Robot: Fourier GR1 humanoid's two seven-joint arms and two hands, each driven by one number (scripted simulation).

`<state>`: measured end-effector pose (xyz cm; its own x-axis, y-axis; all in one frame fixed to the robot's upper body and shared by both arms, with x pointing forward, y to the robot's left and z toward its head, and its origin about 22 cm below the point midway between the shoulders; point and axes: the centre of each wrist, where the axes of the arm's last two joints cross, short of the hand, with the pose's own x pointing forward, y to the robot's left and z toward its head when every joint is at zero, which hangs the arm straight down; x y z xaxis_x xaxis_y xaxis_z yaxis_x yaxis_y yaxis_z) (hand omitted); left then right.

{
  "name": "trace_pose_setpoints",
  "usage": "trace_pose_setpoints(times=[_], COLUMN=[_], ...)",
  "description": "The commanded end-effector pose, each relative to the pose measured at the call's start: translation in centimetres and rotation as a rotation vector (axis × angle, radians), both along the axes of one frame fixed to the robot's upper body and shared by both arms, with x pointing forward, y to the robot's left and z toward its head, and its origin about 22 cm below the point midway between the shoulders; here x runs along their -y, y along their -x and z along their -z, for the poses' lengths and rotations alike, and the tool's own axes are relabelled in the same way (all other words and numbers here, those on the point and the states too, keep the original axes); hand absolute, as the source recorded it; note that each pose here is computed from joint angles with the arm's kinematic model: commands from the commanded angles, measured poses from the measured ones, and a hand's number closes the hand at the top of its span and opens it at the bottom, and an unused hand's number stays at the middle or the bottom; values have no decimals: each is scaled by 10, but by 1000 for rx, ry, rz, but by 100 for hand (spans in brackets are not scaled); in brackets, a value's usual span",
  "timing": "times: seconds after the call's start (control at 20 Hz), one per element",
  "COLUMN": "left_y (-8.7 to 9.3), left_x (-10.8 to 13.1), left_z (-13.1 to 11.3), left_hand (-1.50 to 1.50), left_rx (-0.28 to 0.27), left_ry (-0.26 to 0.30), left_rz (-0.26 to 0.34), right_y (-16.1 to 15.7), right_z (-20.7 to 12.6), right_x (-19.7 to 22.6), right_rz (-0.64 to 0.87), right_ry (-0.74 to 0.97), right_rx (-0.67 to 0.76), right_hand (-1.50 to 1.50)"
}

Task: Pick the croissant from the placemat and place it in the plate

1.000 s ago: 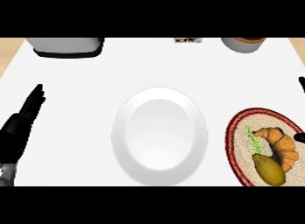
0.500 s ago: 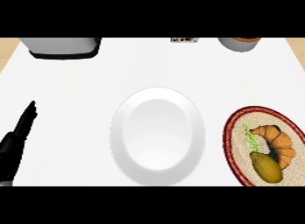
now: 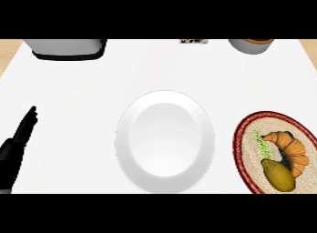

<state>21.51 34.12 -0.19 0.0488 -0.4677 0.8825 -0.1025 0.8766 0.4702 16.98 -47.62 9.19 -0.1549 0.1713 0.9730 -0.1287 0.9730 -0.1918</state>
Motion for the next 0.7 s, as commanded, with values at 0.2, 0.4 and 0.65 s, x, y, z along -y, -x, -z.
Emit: trace_pose_setpoints(times=[0.2, 0.4, 0.65], left_y=[3, -6, -6], left_x=[-3, 12, 15], left_z=[13, 7, -11], left_hand=[0, 0, 0], left_rx=[0, 15, 13], left_ry=[12, -5, -4], left_rz=[7, -2, 0], right_y=[-33, -51, -67], right_z=[-24, -14, 2], right_x=[14, 7, -16], right_rz=[-61, -145, -223], right_ry=[274, 348, 448], right_rx=[-195, -280, -348], right_hand=[-150, -150, -150])
